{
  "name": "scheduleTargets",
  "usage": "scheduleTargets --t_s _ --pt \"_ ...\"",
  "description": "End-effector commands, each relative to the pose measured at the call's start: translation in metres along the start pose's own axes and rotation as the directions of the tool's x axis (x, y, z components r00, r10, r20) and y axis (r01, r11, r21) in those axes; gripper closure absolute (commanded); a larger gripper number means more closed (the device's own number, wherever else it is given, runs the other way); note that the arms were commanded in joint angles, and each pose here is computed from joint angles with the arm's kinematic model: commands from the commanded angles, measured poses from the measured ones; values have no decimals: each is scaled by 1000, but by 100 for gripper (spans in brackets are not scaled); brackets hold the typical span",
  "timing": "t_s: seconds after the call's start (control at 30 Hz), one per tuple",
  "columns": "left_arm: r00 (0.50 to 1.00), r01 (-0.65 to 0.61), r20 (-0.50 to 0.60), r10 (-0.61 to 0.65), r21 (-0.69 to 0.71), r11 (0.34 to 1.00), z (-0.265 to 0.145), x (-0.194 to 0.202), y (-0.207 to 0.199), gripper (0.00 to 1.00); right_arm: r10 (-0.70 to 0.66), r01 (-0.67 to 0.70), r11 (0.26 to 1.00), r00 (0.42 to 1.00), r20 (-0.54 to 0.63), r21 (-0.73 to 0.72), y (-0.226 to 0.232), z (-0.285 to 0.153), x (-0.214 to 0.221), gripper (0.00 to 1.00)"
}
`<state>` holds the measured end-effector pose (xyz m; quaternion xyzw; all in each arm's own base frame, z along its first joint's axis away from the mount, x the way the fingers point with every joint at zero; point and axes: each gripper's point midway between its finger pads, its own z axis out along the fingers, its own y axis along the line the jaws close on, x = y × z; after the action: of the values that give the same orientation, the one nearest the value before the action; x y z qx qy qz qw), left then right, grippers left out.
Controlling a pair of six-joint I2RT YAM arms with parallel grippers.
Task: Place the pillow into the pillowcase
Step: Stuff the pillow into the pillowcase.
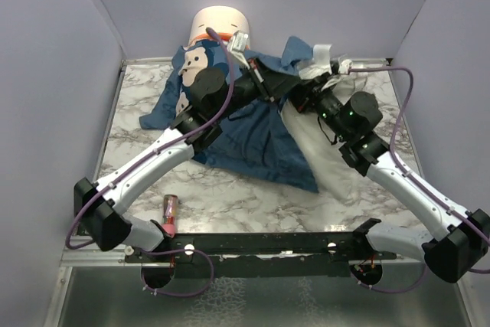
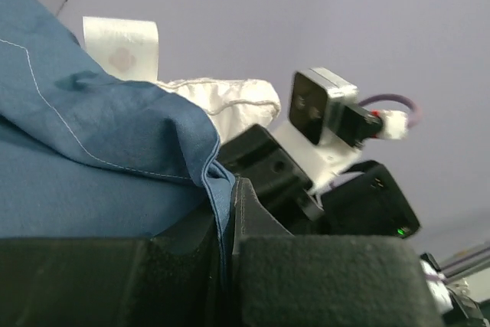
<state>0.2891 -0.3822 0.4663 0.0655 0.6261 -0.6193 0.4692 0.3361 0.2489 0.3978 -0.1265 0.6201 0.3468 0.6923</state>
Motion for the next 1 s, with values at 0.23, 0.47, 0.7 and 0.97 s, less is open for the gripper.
scheduleTargets --t_s 0.23,0.47,0.7,0.97 --pt "983 181 -36 -181 -24 983 -73 90 63 100 23 -103 979 911 -412 -174 18 -56 165 63" --pt "977 195 -61 -206 -151 969 -102 118 112 100 -114 51 976 948 -296 -213 34 -97 70 14" --pt "980 168 -86 -181 -132 977 -109 113 106 100 -94 130 990 901 -423 57 -24 -111 68 0" --pt "981 155 -102 -165 -97 983 -113 112 96 100 27 21 996 863 -505 89 -74 -106 82 0"
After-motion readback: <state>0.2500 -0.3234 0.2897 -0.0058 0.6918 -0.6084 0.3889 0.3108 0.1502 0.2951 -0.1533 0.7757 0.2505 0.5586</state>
